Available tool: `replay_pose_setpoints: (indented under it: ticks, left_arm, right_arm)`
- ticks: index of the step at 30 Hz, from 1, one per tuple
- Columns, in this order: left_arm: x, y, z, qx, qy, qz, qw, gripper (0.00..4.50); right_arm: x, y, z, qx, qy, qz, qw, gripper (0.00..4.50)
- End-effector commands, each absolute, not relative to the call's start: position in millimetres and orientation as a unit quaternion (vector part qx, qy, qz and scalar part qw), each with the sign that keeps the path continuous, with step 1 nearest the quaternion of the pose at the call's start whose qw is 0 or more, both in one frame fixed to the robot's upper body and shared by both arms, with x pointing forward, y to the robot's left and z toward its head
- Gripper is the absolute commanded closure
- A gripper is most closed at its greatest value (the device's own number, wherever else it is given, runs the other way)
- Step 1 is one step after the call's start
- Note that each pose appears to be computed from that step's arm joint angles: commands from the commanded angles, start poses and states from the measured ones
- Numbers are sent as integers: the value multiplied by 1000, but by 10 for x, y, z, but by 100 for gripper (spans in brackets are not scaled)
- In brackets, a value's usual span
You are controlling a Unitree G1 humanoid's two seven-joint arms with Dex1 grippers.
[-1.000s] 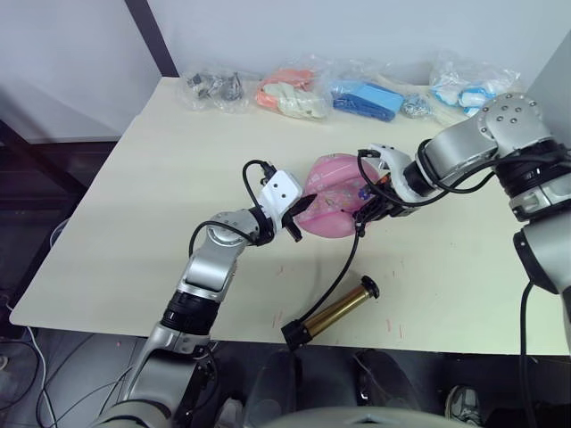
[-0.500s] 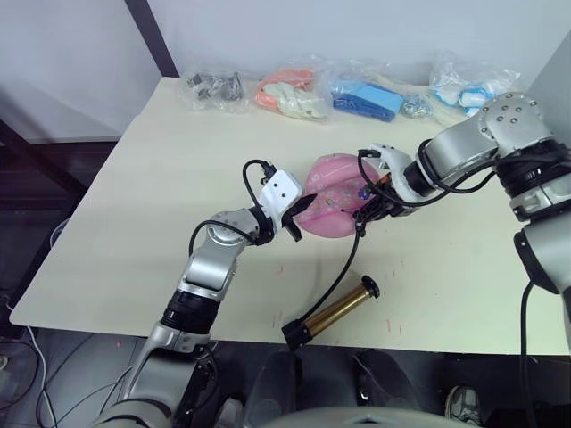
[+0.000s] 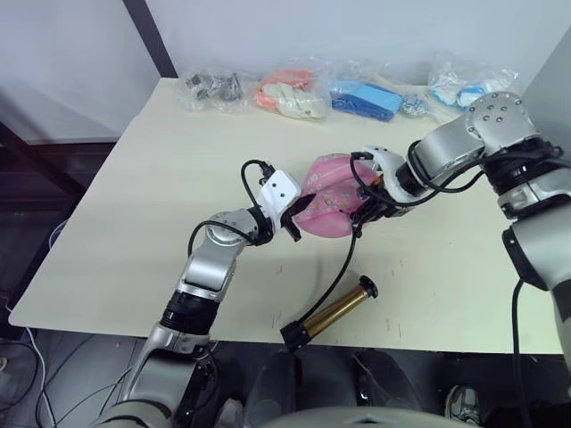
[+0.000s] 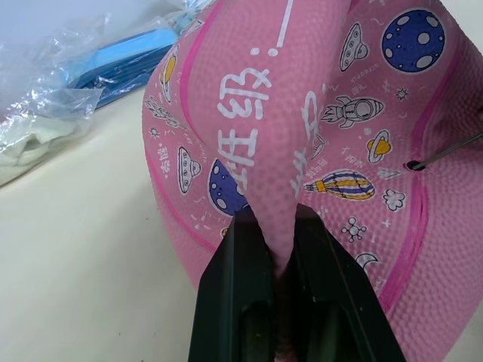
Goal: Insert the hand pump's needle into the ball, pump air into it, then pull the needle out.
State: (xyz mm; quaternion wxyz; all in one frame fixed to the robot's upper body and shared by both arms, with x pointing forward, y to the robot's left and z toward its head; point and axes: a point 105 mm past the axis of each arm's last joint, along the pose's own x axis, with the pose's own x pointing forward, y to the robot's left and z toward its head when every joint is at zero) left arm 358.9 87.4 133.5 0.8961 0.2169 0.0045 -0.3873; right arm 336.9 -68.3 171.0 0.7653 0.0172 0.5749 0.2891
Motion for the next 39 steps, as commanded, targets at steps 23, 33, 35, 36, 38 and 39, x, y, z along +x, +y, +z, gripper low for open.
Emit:
replay_pose_setpoints:
  ticks: [23, 33, 35, 36, 38, 39]
  left_arm:
    - [3413, 712, 1250, 129, 53, -436, 889, 446]
    - [3370, 671, 1245, 117, 61, -447, 885, 446]
    - [3357, 667, 1238, 118, 63, -450, 883, 446]
    - [3351, 666, 1235, 118, 64, -450, 883, 446]
    - [3342, 663, 1231, 116, 65, -451, 883, 446]
    - [3336, 658, 1227, 115, 66, -452, 882, 446]
  right_arm:
    - [3528, -424, 1824, 49, 562, 272, 780, 420]
    - [3538, -267, 1785, 64, 565, 271, 777, 420]
    - [3550, -244, 1796, 70, 563, 269, 778, 420]
    - [3555, -237, 1799, 73, 562, 268, 779, 420]
    - [3563, -204, 1805, 78, 559, 268, 781, 420]
    - [3566, -186, 1802, 81, 558, 268, 781, 420]
